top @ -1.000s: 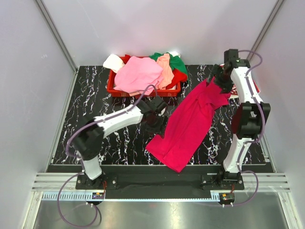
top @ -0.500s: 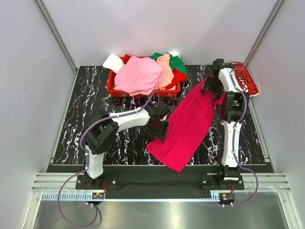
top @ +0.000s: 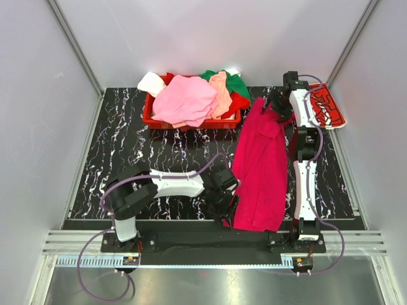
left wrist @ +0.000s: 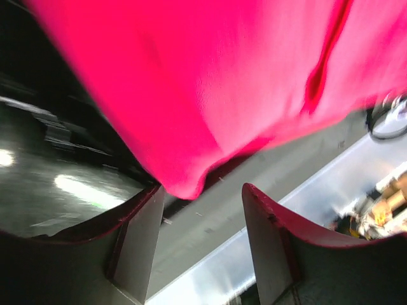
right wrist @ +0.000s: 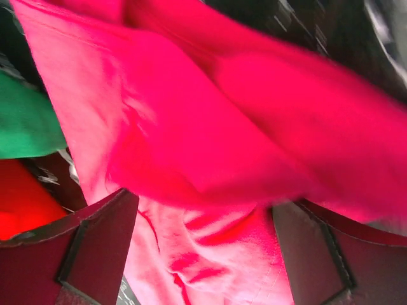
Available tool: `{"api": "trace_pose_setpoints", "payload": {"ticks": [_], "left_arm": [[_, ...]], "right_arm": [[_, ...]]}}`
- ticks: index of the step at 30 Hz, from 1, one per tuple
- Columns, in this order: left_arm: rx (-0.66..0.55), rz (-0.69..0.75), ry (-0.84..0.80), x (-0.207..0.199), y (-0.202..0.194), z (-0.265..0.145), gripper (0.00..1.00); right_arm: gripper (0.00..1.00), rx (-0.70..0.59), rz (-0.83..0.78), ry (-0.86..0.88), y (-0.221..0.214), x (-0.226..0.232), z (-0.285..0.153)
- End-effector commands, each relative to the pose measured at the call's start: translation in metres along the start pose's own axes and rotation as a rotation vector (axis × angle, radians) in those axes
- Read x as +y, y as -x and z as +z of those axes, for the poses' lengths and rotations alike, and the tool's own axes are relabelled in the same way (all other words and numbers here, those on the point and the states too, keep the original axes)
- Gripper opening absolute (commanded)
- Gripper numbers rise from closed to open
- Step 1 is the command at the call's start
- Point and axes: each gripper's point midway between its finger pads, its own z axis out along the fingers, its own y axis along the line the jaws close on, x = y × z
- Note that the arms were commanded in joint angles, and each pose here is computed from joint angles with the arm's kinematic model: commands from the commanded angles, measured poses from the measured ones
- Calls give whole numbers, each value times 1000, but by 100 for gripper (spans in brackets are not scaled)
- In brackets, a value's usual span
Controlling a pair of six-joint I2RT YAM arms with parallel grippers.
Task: Fold and stack the t-shirts
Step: Fold the tshirt
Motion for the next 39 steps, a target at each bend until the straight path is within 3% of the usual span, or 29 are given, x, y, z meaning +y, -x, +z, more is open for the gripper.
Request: {"api": "trace_pose_setpoints", "payload": {"ticks": [1,6,12,13,14,15,16,17,18,19,20,22,23,24,26,30,39], "left_arm": [[89,-21,-15,-17,-23,7,58],[33,36,-33,-46,-15,-19,61],[-102,100,98,-36,6,-57,66],[-120,94,103,-33,9,-61,66],[-148,100,89,-35,10,-70,67],[-168,93,95,-29,12,-70,67],[-191,80,95,-26,16,-74,67],[-219,80,84,-26,18,-82,67],[-240,73,103,-18,20,-83,67],[-272,66,99,-16,25,-91,67],[-289,62,102,-13,28,-91,67],[-313,45,116,-1,31,-89,66],[-338,47,98,-2,38,-86,64],[-334,34,96,3,36,-80,63],[-353,25,82,7,43,-68,63],[-350,-19,45,10,46,-42,66],[-295,-33,55,6,41,0,71]], "right_arm": [[91,-45,-59,110,8,20,57],[100,-64,-109,133,14,25,25],[100,-112,-129,120,9,29,-70],[100,-168,-134,129,12,34,-111],[100,-190,-115,86,9,25,-125],[100,-132,-75,39,-14,10,-122],[100,-188,-54,38,-21,9,-162],[100,-200,-13,-20,-32,-5,-170],[100,-111,36,-72,-71,-28,-154],[100,-176,26,-89,-89,-25,-183],[100,-88,28,-153,-134,-48,-164],[100,-104,7,-155,-178,-49,-181],[100,-31,0,-200,-219,-68,-167],[100,-63,38,-156,-235,-65,-179],[100,1,90,-115,-288,-69,-167],[100,-21,146,24,-317,-66,-187],[100,-72,150,8,-324,-84,-208]]}}
